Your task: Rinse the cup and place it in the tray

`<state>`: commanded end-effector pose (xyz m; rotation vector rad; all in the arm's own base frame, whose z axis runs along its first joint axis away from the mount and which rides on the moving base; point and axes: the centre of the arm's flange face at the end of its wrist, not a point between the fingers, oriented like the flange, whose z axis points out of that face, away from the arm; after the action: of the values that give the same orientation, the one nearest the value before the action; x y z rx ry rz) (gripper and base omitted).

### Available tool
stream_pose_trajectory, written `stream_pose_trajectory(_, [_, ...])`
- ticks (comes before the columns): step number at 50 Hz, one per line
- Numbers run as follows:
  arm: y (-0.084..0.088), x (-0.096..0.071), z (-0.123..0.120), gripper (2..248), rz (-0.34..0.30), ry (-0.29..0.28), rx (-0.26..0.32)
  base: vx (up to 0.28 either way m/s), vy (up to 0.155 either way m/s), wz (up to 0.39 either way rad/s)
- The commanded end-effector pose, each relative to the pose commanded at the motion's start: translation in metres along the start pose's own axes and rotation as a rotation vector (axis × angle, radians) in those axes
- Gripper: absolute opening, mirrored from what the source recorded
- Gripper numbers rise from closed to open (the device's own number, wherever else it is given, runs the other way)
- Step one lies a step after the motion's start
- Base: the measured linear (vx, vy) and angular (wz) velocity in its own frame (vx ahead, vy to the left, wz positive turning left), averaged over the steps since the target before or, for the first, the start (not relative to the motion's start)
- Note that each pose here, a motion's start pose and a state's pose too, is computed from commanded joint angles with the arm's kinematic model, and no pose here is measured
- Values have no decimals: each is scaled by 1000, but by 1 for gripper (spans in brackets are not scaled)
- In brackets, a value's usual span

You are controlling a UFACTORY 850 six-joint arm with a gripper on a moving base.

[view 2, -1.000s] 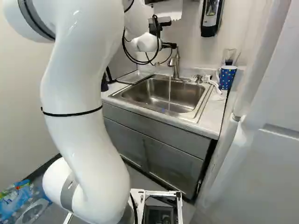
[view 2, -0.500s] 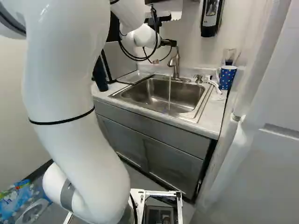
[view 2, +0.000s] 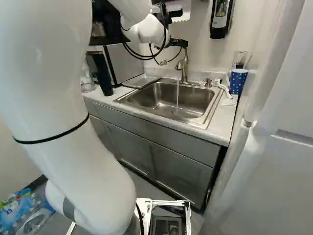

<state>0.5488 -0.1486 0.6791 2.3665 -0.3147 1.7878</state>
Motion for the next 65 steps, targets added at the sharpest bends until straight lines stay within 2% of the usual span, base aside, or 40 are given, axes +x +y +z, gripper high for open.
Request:
stream_pose_trajectory(9, [10, 2, -15, 247, 5, -34, -17, 0, 0, 0])
stream_pose_trajectory(48, [47, -35, -68, 247, 39, -295, -87, 0, 0, 0])
stream_pose_trajectory(65, [52, -52, -91, 247, 51, -407, -98, 0, 0, 0])
